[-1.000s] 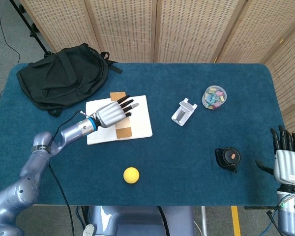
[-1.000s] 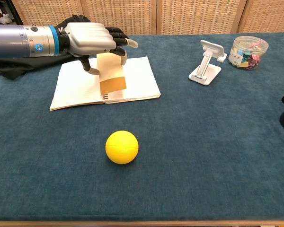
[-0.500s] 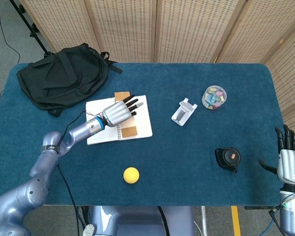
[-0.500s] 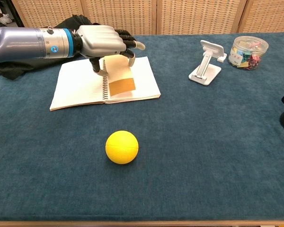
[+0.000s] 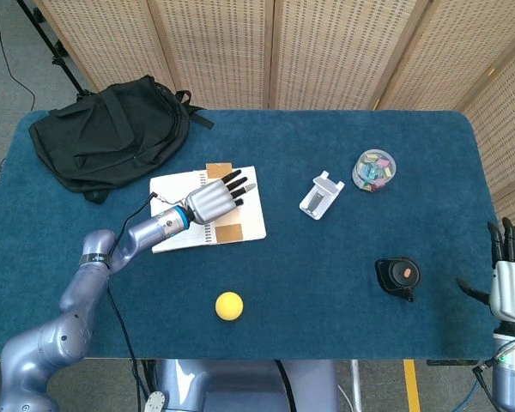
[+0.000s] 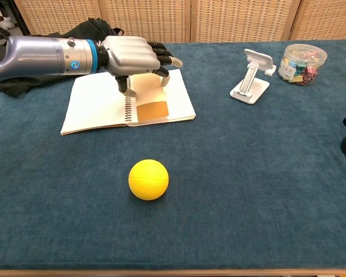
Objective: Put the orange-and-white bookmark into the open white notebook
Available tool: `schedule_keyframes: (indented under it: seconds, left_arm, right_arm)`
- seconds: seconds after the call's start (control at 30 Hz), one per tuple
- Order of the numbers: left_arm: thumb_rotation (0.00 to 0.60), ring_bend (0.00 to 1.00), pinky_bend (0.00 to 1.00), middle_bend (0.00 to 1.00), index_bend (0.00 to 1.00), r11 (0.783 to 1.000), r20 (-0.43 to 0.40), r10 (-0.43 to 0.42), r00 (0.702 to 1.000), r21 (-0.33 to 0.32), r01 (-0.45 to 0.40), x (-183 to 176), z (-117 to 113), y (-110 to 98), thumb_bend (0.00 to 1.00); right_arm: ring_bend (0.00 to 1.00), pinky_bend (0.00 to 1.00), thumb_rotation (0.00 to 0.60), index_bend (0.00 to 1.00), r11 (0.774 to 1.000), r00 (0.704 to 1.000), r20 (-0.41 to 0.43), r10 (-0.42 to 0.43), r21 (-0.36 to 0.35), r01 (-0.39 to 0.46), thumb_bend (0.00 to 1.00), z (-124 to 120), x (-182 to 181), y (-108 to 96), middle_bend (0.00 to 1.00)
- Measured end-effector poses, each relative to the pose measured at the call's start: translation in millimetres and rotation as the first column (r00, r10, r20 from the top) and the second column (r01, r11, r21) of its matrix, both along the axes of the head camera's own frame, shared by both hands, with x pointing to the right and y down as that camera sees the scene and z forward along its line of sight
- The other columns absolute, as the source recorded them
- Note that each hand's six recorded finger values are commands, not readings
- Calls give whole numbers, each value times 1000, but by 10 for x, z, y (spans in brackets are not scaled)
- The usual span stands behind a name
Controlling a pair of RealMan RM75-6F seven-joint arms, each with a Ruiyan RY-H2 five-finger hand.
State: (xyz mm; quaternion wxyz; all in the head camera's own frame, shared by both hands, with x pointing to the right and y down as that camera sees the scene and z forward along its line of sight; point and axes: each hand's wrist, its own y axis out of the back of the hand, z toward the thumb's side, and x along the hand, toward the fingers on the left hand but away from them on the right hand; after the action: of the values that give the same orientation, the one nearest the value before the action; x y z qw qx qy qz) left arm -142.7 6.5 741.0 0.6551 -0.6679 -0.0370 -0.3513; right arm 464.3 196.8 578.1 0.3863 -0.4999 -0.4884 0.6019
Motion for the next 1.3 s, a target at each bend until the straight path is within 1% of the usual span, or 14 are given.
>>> schedule_keyframes:
  seconds: [0.2,0.3,0.37,0.53,0.63,0.73,0.93,1.03,1.1,1.3]
  left_arm:
    - [600,0,0,0,518,1000,4,-3,1000,5,3,-3,-1,-14,247]
    - [600,0,0,0,502,1000,14,-2,1000,9,2,-11,8,-21,247]
    - [600,0,0,0,466,1000,24,2,1000,15,-3,-22,17,-22,244]
    - [600,0,0,0,246,1000,40,7,999,23,-8,-61,33,-22,207]
    - [600,0,0,0,146,1000,29,-1,1000,19,0,-58,21,-27,201]
    - [600,0,0,0,86,1000,28,3,1000,21,-3,-54,13,-29,197]
    - [600,0,0,0,66,1000,13,-4,1000,17,3,-61,-7,-35,193]
    - [600,0,0,0,66,1000,-11,-11,1000,12,12,-66,-47,-49,193]
    - [600,0,0,0,66,1000,-35,-23,999,2,23,-72,-79,-58,193]
    - [600,0,0,0,66,995,-105,-87,991,-60,81,-151,-160,-81,195]
  right_arm:
    - [0,0,600,0,1000,1000,0,2,2,-2,0,-9,12,4,0]
    - [0,0,600,0,1000,1000,2,4,5,-4,0,-16,14,6,0]
    - [0,0,600,0,1000,1000,2,4,3,-4,0,-16,13,8,0]
    - [0,0,600,0,1000,1000,1,4,-2,-4,0,-1,13,10,0]
    - [0,0,600,0,1000,1000,-1,4,-2,-4,0,1,14,8,0]
    - [0,0,600,0,1000,1000,-3,4,-2,-4,0,2,16,10,0]
    - [0,0,600,0,1000,1000,-3,3,-2,-3,0,0,19,9,0]
    - [0,0,600,0,1000,1000,-3,3,-5,-3,0,6,20,10,0]
    - [0,0,600,0,1000,1000,-1,1,-6,-1,0,8,15,11,0]
    - [0,0,600,0,1000,1000,4,1,-6,-1,0,4,13,12,0]
